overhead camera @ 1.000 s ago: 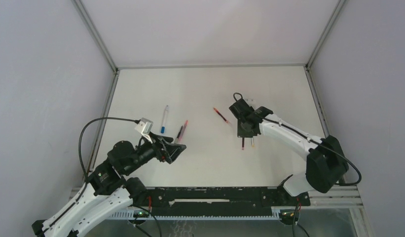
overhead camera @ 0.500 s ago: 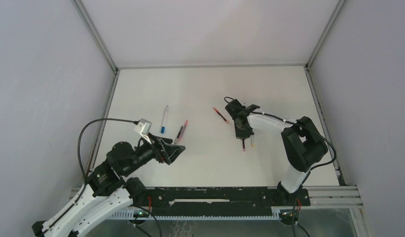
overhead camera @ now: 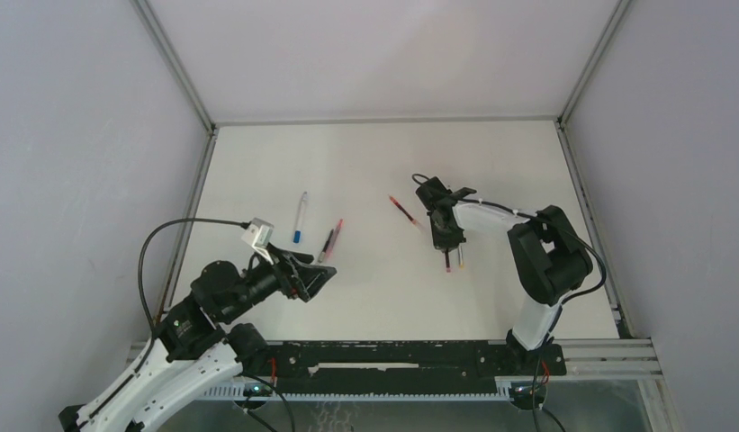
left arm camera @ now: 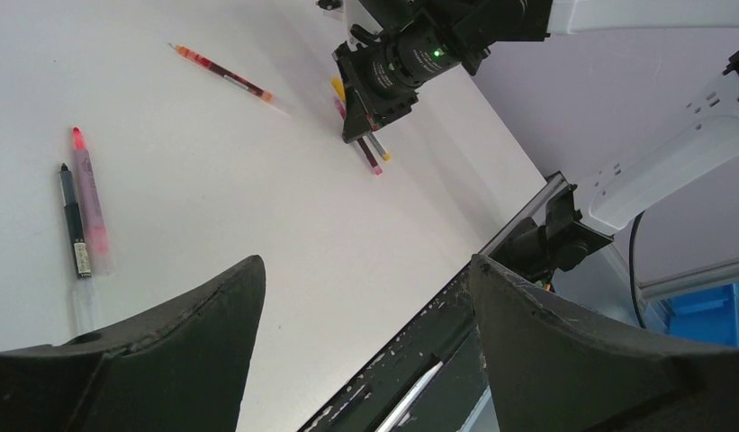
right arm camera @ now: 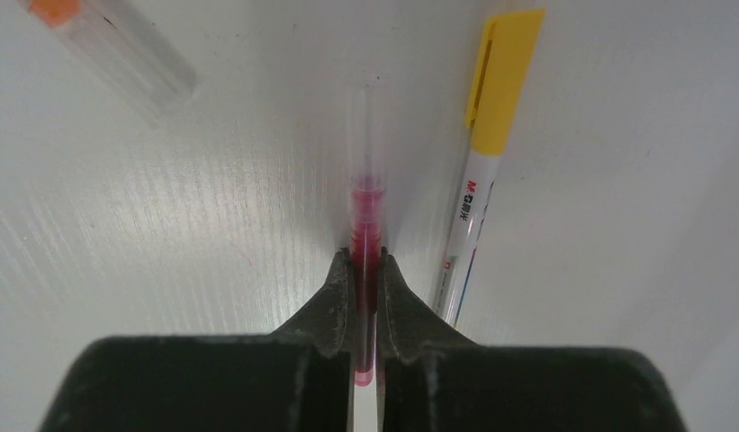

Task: Insert the pens into the pen caps
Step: Place the pen cap at the center of the board.

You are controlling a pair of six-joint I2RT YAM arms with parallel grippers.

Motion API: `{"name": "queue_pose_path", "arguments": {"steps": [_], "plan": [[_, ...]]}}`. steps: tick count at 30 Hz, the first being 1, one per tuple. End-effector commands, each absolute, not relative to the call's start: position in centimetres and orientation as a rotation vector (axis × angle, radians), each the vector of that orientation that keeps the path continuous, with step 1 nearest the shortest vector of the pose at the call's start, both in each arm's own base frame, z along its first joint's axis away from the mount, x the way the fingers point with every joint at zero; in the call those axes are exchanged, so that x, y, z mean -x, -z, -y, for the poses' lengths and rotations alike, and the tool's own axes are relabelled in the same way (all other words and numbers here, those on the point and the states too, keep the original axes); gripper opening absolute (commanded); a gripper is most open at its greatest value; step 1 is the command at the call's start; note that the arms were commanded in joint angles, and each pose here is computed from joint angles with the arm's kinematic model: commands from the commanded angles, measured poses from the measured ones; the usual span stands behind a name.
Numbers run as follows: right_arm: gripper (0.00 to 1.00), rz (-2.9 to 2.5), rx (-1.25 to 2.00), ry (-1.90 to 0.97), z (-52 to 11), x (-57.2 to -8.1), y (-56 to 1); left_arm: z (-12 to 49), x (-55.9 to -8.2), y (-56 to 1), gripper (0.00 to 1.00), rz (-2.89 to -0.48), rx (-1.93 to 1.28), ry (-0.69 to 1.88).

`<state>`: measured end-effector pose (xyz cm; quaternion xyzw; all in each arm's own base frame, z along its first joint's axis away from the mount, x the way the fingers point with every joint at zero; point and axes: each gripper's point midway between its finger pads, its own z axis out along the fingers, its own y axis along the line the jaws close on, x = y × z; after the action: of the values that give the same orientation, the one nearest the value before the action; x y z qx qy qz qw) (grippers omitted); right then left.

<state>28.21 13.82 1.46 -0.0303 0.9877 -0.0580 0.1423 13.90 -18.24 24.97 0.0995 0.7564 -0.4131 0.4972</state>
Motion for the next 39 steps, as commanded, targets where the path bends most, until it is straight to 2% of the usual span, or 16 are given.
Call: {"name": "queue_pose_path", "arguments": {"steps": [1,6,14,19,24,39], "plan": [[0.11,-2.803,0.104,0.170,-13.8,-29.9,-2.3,18.2,-13.6,-26.4,0.87,-1.793,-0.229,1.036],[0.24,-2.798,0.106,0.148,-13.9,-29.8,-2.7,18.1,-13.5,-26.6,0.86,-1.784,-0.225,1.048],[0.26,-2.767,0.119,0.084,-14.6,-29.6,-4.5,17.8,-13.4,-26.8,0.86,-1.771,-0.214,1.046],[0.27,-2.656,0.118,0.071,-14.6,-29.9,-9.2,17.7,-13.4,-26.6,0.86,-1.777,-0.209,1.038],[0.34,-2.534,0.229,-0.114,-17.5,-30.8,-12.7,17.7,-13.6,-26.4,0.86,-1.784,-0.209,1.032],[0.41,-2.548,0.626,-0.194,-25.7,-37.5,-11.0,17.9,-12.8,-26.4,0.87,-1.767,-0.237,1.076]]}}
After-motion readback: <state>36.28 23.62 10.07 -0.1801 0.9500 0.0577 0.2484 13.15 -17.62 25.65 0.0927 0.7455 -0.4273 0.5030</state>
